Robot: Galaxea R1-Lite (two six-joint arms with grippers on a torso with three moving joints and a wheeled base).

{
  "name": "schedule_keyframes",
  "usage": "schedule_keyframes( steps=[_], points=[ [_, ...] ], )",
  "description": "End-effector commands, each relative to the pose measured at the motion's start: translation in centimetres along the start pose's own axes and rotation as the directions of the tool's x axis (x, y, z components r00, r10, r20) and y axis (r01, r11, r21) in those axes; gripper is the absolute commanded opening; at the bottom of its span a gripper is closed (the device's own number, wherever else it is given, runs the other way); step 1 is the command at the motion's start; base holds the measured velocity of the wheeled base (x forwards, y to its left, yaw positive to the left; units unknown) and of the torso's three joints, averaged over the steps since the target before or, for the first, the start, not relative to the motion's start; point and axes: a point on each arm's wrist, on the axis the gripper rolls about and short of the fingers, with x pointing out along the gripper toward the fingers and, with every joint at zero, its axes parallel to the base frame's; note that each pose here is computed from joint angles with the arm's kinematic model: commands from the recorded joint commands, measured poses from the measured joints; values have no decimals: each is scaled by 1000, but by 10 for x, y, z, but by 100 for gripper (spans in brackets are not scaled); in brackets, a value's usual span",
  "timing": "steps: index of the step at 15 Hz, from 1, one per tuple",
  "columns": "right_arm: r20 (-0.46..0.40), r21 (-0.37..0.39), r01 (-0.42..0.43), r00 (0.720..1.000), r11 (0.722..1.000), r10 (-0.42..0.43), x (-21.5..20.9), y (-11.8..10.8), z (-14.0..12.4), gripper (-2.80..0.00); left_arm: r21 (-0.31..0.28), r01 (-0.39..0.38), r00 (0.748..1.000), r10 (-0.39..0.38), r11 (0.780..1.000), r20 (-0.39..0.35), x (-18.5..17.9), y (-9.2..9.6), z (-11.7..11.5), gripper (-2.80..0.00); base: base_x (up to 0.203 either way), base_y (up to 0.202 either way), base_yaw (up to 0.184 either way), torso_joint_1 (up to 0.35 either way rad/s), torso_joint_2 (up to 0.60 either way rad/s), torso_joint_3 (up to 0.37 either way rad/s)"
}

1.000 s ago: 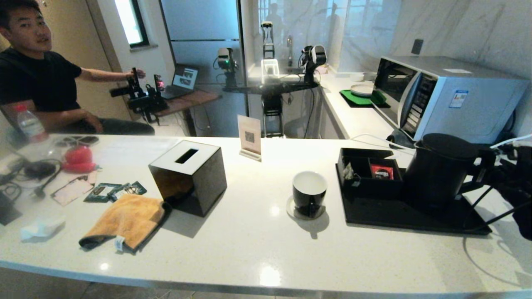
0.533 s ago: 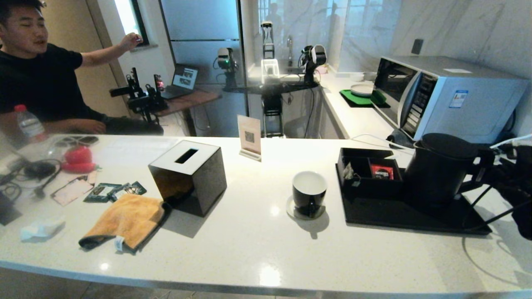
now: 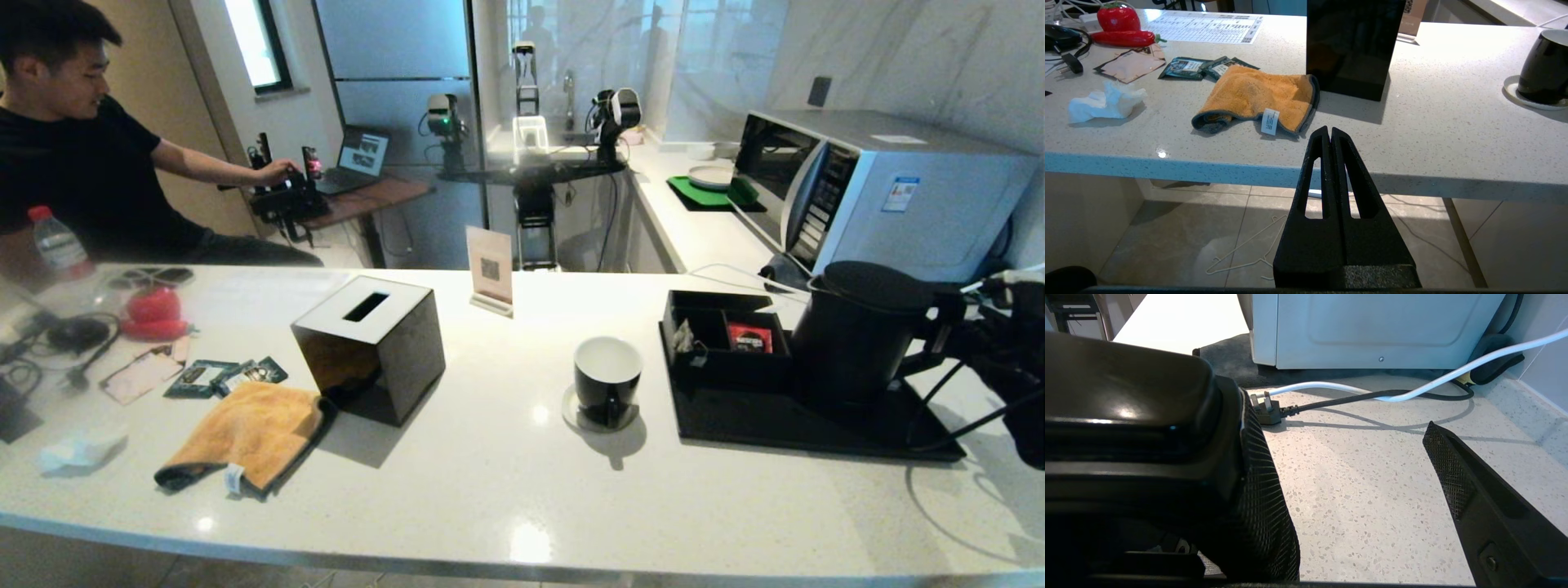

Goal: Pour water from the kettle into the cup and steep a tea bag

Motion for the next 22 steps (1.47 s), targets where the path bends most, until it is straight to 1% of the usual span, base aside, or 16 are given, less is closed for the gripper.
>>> schedule_keyframes(
  steps=[1,2,3,4,16,22],
  points=[
    [14,-3,-3,1000,1000,3,0,1,3,0,-1,-1,1000,1,1000,-1,0,0,0,-280,0,0,0,0,0,0],
    [12,-4,-4,1000,1000,4,0,1,3,0,-1,-1,1000,1,1000,-1,0,0,0,-280,0,0,0,0,0,0],
    [10,-4,-5,1000,1000,5,-1,2,2,-135,-1,-1,1000,1,1000,-1,0,0,0,-280,0,0,0,0,0,0],
    [11,-14,-5,1000,1000,5,-1,2,3,-280,-1,-1,1000,1,1000,-1,0,0,0,-280,0,0,0,0,0,0],
    [18,-22,-10,1000,1000,10,-2,4,4,-280,-1,-1,1000,1,1000,-1,0,0,0,-280,0,0,0,0,0,0],
    [31,-24,-15,999,1000,16,-5,7,11,-280,-1,-1,1000,1,1000,-1,0,0,0,-280,0,0,0,0,0,0]
  ],
)
